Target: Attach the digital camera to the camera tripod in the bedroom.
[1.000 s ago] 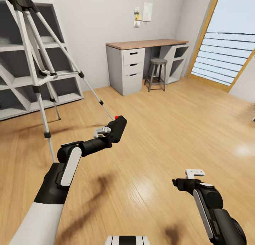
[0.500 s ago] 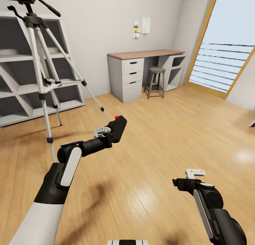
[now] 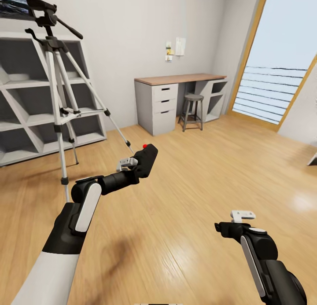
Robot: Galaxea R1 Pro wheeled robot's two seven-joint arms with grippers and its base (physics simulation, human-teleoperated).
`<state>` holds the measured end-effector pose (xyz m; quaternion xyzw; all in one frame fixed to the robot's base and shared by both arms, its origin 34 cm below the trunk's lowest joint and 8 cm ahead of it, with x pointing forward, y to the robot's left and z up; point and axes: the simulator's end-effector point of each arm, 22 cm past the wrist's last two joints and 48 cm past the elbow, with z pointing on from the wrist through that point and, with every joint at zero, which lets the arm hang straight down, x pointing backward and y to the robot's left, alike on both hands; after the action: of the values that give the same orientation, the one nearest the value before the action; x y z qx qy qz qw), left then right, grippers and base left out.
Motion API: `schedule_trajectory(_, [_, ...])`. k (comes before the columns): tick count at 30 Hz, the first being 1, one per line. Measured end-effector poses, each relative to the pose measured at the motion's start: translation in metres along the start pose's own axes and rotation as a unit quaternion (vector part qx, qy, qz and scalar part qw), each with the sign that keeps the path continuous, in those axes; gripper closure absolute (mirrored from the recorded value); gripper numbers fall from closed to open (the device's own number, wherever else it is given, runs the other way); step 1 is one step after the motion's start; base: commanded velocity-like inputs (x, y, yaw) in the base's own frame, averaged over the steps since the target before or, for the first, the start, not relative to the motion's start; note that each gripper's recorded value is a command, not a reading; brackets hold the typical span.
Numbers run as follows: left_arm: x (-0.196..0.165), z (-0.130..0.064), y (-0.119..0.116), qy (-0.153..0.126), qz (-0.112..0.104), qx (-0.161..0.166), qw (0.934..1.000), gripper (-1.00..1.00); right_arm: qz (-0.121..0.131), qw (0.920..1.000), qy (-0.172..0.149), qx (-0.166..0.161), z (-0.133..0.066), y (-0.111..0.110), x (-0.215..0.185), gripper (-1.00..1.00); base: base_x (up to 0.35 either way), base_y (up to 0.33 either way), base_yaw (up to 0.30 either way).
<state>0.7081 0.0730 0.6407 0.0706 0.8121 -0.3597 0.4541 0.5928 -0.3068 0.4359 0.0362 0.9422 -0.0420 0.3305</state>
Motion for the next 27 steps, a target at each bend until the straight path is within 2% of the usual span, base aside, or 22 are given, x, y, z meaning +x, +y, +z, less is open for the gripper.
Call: schedule_trajectory(27, [-0.04, -0.033, -0.04, -0.033, 0.029, 0.008, 0.999, 1.0, 0.006, 0.9985, -0.054, -0.002, -0.043, -0.003, -0.04, -1.0, 0.0, 0.0, 0.0])
